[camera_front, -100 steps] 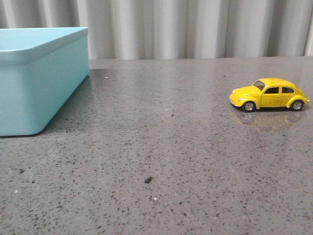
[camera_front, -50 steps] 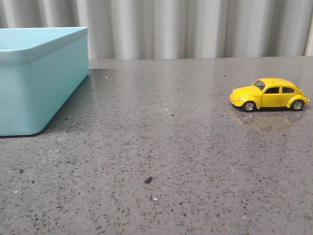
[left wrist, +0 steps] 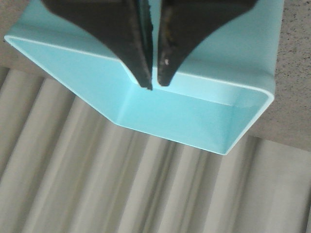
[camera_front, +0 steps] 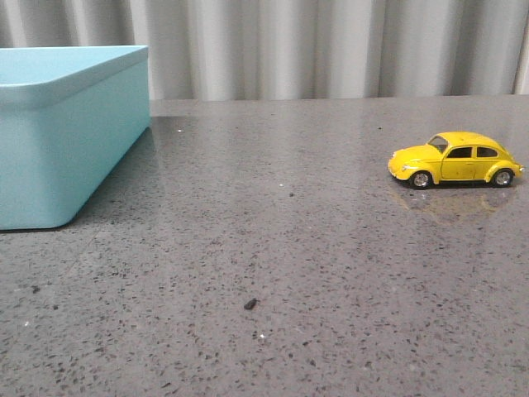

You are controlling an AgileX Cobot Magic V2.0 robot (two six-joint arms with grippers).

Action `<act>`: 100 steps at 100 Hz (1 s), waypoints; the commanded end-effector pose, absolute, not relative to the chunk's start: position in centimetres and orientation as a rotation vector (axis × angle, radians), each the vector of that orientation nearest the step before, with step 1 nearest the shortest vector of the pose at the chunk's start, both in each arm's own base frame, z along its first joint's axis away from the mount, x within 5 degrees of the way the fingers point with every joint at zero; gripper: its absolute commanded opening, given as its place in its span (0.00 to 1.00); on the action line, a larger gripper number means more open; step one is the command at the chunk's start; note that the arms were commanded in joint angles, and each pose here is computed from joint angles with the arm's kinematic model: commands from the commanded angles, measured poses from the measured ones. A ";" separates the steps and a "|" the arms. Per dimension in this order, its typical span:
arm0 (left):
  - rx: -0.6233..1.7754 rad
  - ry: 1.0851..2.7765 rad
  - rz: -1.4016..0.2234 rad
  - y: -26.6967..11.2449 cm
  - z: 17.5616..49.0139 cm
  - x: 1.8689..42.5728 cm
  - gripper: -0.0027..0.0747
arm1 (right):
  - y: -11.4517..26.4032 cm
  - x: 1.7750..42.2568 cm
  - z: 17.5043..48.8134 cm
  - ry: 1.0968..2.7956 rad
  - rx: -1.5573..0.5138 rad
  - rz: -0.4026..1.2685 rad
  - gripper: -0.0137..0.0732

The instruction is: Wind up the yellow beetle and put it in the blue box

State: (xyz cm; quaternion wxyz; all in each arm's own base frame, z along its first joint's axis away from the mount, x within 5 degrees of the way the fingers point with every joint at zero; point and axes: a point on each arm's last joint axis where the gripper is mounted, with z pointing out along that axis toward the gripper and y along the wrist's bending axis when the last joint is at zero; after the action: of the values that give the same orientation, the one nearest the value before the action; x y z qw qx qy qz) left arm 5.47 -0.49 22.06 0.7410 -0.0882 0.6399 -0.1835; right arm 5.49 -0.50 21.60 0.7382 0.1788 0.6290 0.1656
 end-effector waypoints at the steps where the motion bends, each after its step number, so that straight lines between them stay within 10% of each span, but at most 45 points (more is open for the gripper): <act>1: -0.215 1.307 -0.412 -0.2 22.6 5.1 0.01 | -0.8 5.2 22.4 1.313 0.397 0.346 0.11; 100: -0.079 1.763 -0.355 -1.9 30.1 9.8 0.01 | 1.1 7.6 32.6 1.566 0.061 0.251 0.11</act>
State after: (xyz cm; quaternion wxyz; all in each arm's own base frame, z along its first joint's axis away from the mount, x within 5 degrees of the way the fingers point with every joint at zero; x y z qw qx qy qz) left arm 9.24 -1.80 28.60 0.6178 -0.0335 0.7711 -0.1503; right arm 6.66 1.18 30.49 0.6958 0.0316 0.7071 0.1222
